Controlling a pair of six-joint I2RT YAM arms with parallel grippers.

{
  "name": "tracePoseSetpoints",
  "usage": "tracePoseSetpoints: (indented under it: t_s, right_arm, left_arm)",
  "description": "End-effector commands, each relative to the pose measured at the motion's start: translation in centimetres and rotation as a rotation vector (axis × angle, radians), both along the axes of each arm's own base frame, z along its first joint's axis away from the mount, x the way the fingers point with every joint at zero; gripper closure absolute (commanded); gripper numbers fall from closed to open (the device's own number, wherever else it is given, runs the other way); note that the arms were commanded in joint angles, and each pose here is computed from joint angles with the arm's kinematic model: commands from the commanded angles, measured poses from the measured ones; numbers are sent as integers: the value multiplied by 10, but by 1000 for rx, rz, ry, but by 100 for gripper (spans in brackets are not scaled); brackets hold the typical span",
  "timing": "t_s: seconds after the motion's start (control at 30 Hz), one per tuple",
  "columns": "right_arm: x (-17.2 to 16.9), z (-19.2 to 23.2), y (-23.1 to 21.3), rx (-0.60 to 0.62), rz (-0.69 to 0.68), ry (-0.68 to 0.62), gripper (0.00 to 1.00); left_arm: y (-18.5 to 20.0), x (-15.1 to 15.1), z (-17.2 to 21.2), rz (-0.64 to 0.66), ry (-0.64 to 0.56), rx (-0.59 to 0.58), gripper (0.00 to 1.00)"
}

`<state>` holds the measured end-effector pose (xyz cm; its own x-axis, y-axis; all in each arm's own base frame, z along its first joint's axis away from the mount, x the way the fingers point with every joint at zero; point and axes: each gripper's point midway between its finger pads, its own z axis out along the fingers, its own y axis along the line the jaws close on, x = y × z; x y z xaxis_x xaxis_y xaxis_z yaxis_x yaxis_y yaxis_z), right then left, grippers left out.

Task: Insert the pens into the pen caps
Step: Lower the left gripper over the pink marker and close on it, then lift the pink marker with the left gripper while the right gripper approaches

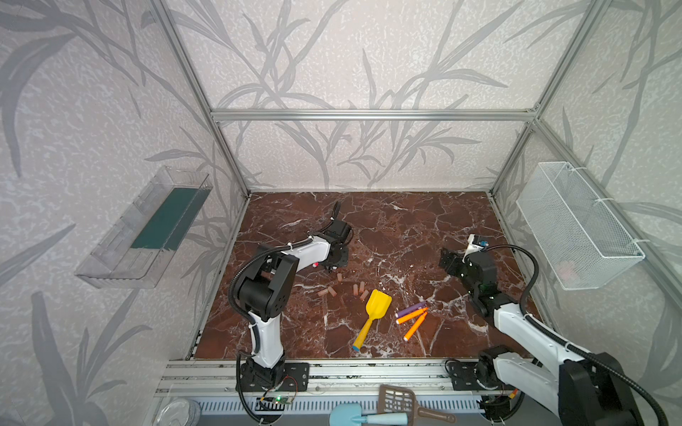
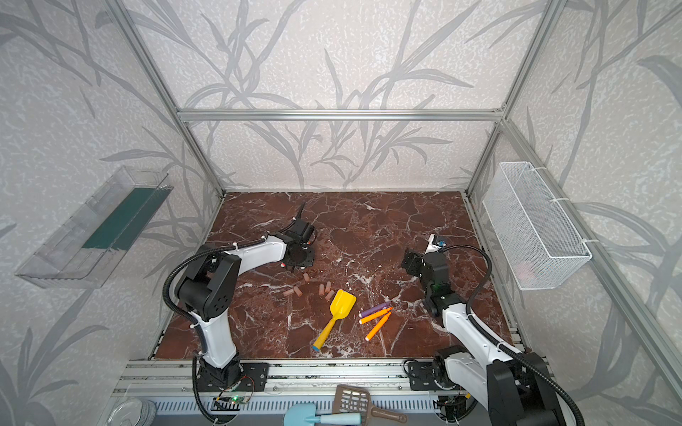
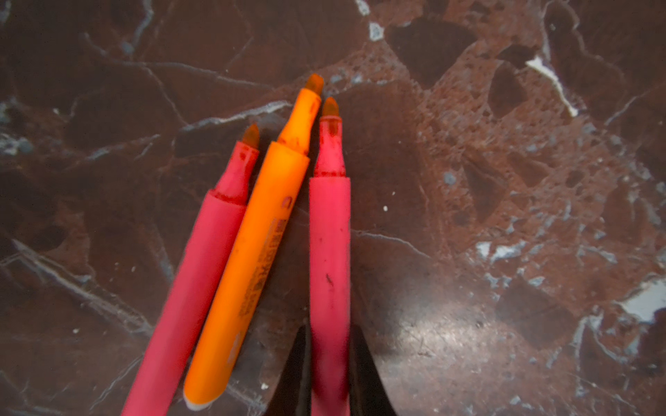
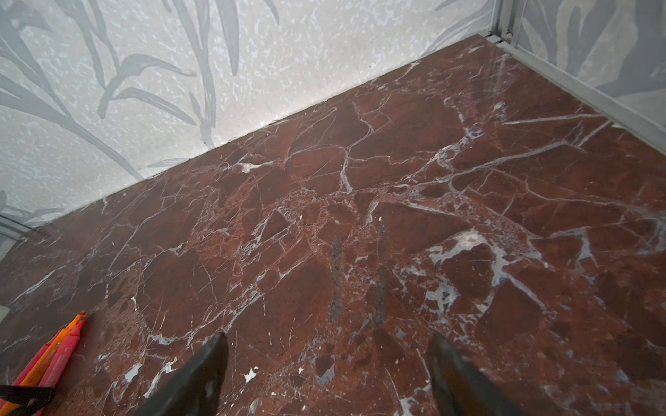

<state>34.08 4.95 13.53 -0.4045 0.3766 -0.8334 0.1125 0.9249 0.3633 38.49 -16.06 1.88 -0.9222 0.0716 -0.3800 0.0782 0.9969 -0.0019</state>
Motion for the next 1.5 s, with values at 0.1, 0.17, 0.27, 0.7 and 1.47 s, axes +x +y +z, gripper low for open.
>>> tracePoseSetpoints:
  t_s: [0.1,0.17,0.27,0.7,1.47]
  right_arm:
    - [10,34,30,173,103,22,17]
    - [4,46,42,286,127,38,16]
    - [-3,66,75,424,295,-58,11]
    - [-23,91,117,498,444,-127,10]
    - [-73,113,193,545,687,-122,12]
  left_arm:
    - [-5,-10,19,-4,15,-37,100]
    - [-12,-11,39,-4,-9,-97,100]
    - [-21,-17,71,2,-42,-196,100]
    - [-46,-45,198,-21,-205,-554,100]
    - [-151,-121,180,-634,-450,-336,100]
